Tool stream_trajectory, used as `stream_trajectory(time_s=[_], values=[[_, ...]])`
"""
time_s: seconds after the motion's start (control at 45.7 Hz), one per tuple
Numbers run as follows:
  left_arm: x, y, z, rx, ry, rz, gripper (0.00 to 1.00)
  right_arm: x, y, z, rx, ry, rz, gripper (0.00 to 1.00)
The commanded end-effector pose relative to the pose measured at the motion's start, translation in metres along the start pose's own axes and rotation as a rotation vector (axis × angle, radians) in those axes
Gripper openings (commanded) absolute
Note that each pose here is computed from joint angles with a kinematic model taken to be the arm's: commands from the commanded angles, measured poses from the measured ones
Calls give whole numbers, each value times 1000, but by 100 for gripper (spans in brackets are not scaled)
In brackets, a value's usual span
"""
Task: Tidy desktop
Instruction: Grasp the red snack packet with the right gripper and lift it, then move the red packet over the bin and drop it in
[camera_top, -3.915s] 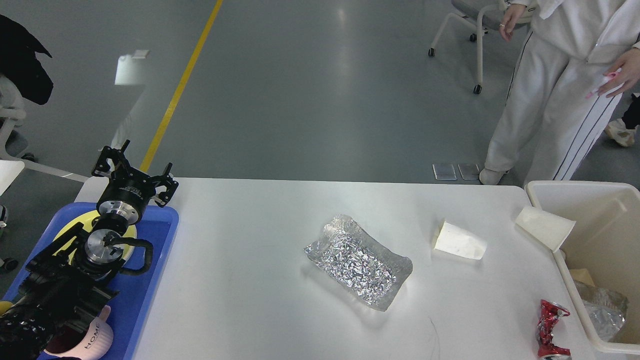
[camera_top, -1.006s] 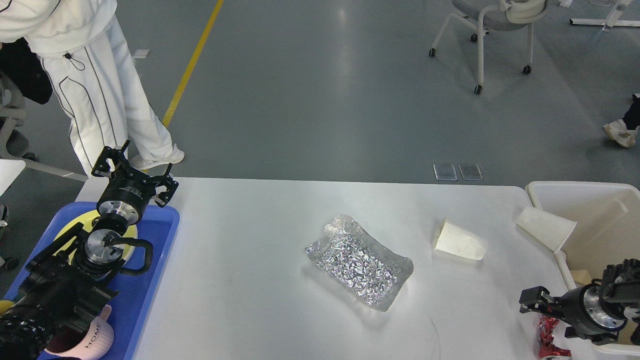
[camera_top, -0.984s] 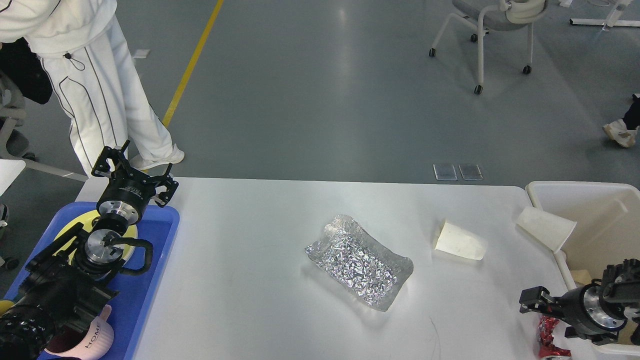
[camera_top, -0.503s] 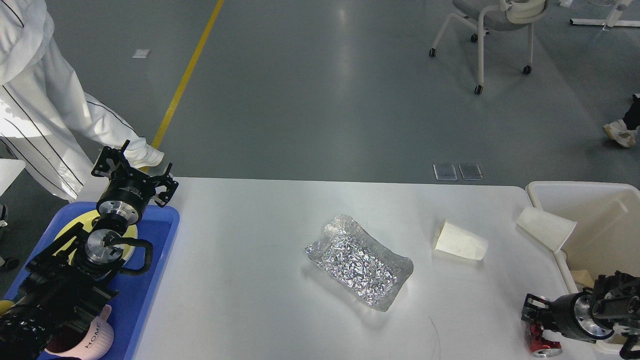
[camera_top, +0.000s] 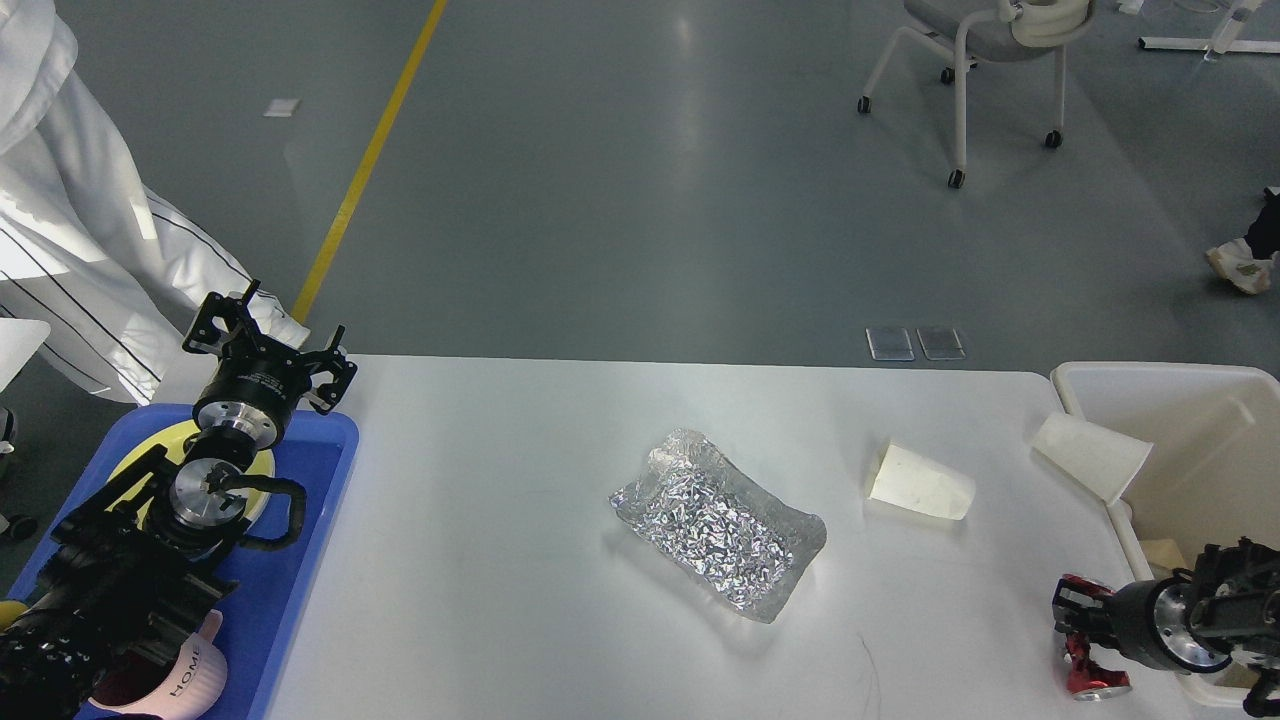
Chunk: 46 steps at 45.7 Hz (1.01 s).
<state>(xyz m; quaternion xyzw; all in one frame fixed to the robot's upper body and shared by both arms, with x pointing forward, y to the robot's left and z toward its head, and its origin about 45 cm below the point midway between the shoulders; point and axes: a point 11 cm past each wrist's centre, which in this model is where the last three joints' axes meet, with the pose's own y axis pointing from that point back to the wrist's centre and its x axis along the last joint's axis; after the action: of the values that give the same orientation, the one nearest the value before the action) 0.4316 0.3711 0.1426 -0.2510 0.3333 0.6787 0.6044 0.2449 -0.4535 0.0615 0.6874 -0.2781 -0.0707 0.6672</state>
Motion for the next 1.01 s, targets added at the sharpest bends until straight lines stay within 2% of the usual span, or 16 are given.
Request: stream_trajectory(time_s=[0.0, 0.153, 0.328, 0.525, 0.591, 0.766, 0.984], values=[[0, 0, 0, 0, 0, 0, 98, 23, 10, -12, 24, 5, 45, 0], [0, 0, 0, 0, 0, 0, 98, 45, 21, -28, 50, 21, 85, 0], [-1, 0, 0, 0, -1, -1, 98, 101, 58, -68, 112, 60, 174, 0], [-1, 0, 0, 0, -1, -1, 98, 164, 139, -143, 248, 115, 190, 0], [-1, 0, 0, 0, -1, -1, 98, 180, 188, -192, 333, 173, 163, 0], [-1, 0, 0, 0, -1, -1, 98, 151, 249, -292, 474, 358, 53, 0], [0, 0, 0, 3, -1, 0, 98, 82, 269, -361, 493, 587, -77, 0]])
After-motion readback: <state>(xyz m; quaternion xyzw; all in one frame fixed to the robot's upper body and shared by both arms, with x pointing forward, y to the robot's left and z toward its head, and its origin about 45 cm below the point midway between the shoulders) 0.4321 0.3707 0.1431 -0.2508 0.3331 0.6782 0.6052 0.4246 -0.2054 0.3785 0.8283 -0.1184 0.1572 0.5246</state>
